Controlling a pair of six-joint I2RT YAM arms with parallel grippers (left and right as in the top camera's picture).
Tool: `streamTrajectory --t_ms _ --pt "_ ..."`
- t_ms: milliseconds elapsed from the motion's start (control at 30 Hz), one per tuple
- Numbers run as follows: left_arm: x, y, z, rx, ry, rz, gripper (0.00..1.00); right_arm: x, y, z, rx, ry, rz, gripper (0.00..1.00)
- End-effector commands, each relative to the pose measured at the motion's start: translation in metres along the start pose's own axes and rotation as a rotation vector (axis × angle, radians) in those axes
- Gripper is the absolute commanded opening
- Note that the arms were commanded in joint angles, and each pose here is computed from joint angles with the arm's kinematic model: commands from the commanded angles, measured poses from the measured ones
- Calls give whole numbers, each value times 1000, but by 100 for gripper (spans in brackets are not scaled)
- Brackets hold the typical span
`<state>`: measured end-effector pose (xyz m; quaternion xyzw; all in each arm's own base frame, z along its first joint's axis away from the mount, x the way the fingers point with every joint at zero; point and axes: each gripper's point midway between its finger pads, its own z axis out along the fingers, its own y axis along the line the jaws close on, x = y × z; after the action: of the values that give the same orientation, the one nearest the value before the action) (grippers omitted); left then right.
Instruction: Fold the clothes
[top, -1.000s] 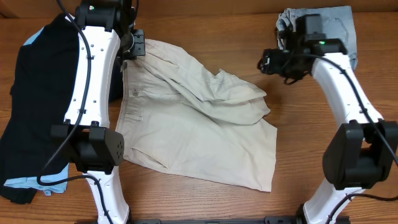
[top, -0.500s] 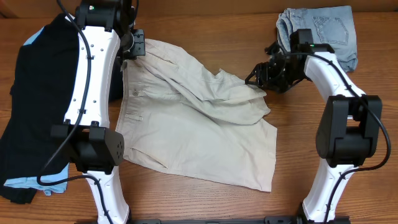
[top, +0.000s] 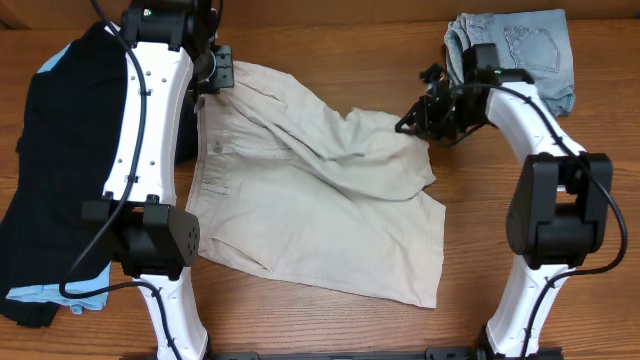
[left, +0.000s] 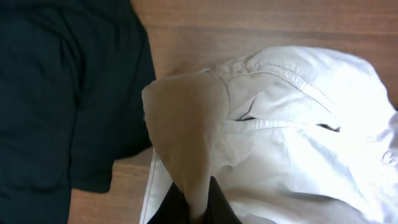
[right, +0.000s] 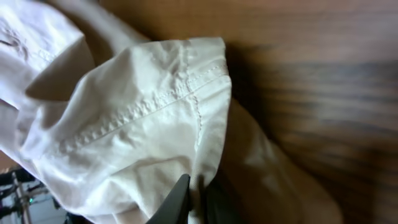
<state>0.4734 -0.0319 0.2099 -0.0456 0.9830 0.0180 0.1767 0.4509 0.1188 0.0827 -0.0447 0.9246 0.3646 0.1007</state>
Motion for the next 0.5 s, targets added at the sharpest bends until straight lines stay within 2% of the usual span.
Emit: streamTrajectory --t_ms 0,200,333,467 --pt "-10 -1 -8 9 -52 14 4 -45 4 -49 46 -155 -59 8" --pt "-47 -2 -11 6 -204 -10 4 -99 -13 -106 251 -360 -75 8" --pt "-70 -5 -2 9 -281 -18 4 -112 -25 -108 342 -406 -88 8" --pt "-81 -10 28 10 -286 -19 4 -116 -37 -93 387 -402 -90 10"
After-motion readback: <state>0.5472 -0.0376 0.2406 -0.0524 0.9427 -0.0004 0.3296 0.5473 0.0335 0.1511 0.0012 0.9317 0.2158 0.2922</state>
